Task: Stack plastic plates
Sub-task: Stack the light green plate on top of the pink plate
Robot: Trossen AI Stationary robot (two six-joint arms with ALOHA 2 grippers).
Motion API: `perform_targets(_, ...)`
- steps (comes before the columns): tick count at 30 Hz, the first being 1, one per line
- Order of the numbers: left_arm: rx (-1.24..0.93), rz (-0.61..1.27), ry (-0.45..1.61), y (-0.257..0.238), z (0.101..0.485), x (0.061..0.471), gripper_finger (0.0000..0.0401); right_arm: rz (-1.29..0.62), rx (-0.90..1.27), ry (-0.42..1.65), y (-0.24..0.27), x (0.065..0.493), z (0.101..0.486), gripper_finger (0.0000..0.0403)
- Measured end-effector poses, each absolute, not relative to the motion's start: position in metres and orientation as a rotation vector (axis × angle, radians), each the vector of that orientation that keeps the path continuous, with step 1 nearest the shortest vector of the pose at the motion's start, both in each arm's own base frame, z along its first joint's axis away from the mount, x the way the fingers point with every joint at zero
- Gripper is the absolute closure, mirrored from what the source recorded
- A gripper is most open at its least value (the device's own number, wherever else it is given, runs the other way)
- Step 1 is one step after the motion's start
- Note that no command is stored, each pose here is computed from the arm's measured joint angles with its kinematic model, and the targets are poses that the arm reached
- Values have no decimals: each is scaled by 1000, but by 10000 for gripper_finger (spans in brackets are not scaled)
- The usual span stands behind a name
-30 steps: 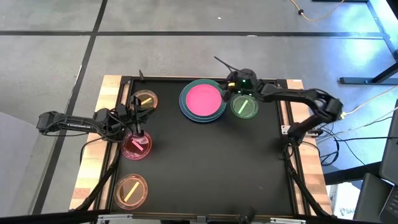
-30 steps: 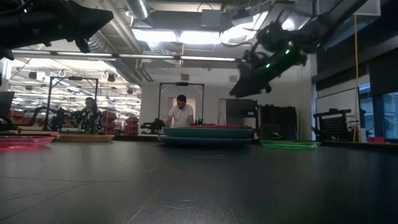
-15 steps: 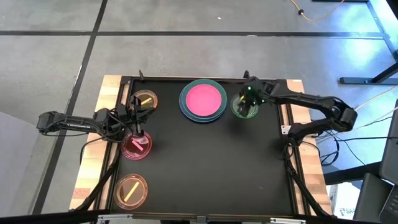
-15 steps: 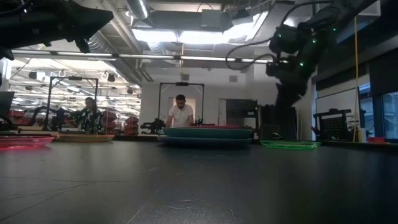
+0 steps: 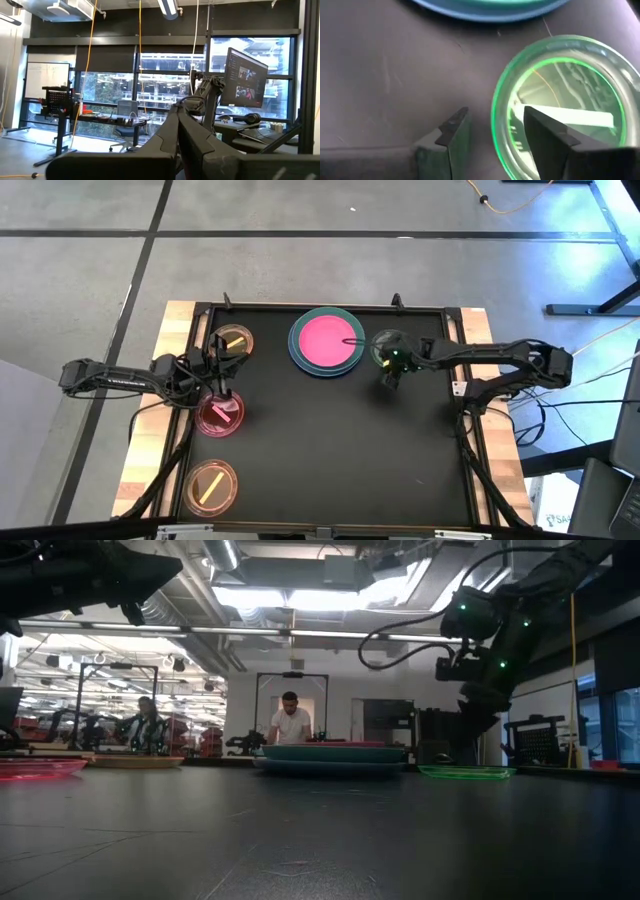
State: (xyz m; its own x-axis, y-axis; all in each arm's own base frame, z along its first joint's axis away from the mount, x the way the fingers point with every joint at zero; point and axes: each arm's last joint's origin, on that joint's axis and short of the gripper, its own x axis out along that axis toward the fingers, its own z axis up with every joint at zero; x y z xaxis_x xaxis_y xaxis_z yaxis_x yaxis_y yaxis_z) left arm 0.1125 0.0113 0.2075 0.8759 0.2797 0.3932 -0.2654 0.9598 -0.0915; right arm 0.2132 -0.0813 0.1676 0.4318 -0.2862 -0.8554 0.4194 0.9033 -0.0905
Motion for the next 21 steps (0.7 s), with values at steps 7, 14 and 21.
perform_targets(7, -36, 284, -416, 11, 207, 113, 395, -454, 148, 934, -79, 218, 164, 226)
perform_targets(14, -36, 284, -415, 11, 207, 113, 395, -513, 139, 892, -81, 216, 160, 226)
perform_targets(21, -37, 284, -415, 11, 207, 113, 395, -531, 132, 866, -80, 214, 153, 226)
